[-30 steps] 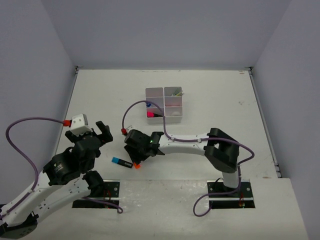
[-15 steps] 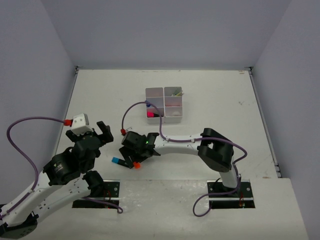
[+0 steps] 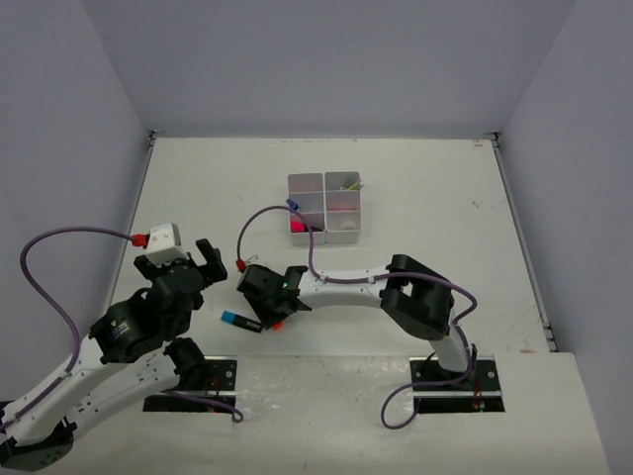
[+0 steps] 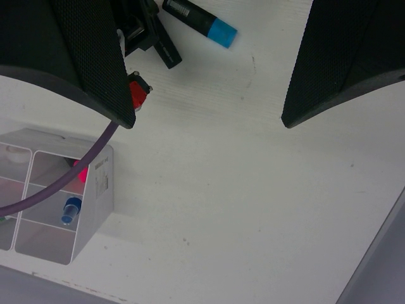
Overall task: Sort the stationery into containers
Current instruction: Pick up the pen from the center of the board.
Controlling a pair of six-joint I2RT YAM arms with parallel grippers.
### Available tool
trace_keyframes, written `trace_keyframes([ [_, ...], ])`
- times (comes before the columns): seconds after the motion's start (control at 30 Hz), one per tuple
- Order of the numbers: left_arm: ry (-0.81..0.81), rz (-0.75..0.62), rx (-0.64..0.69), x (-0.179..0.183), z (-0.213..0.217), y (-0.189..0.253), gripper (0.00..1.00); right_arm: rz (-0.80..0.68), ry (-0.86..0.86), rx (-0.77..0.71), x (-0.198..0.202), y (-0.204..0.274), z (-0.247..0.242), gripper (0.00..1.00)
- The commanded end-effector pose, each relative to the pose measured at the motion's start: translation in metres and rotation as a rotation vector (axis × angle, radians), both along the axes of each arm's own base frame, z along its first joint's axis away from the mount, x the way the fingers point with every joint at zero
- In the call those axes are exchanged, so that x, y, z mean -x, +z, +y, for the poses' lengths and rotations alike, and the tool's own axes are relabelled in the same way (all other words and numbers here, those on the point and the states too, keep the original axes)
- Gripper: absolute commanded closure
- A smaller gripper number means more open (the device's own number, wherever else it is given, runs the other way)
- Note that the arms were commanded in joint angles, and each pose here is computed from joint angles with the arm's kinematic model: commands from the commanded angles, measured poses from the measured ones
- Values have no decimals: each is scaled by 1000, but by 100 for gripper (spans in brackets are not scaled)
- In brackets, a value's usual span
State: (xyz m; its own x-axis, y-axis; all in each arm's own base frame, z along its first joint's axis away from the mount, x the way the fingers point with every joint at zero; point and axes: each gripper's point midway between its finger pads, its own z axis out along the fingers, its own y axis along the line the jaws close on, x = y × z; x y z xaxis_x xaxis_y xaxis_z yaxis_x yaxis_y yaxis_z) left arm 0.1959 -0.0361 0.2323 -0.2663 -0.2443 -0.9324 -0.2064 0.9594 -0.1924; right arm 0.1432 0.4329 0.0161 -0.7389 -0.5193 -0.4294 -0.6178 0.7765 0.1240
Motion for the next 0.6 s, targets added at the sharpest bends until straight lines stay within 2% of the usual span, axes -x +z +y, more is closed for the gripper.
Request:
trace_keyframes([
  [0.0, 18, -34, 29, -3, 1, 10, 0, -64, -18, 56, -11, 0, 0, 53],
  [0.2, 13, -32, 27, -3, -1, 10, 0, -90, 17, 87, -19, -6, 4, 58],
  [0.4, 9, -35, 29, -3, -1, 11, 0, -94, 39, 155, -23, -18, 1, 66],
  [0.47, 6, -37, 29, -3, -1, 11, 0, -96, 53, 165, -22, -20, -1, 71],
  [0.57, 3, -39, 32, -3, -1, 11, 0, -137, 84, 141, -27, -5, -1, 90],
])
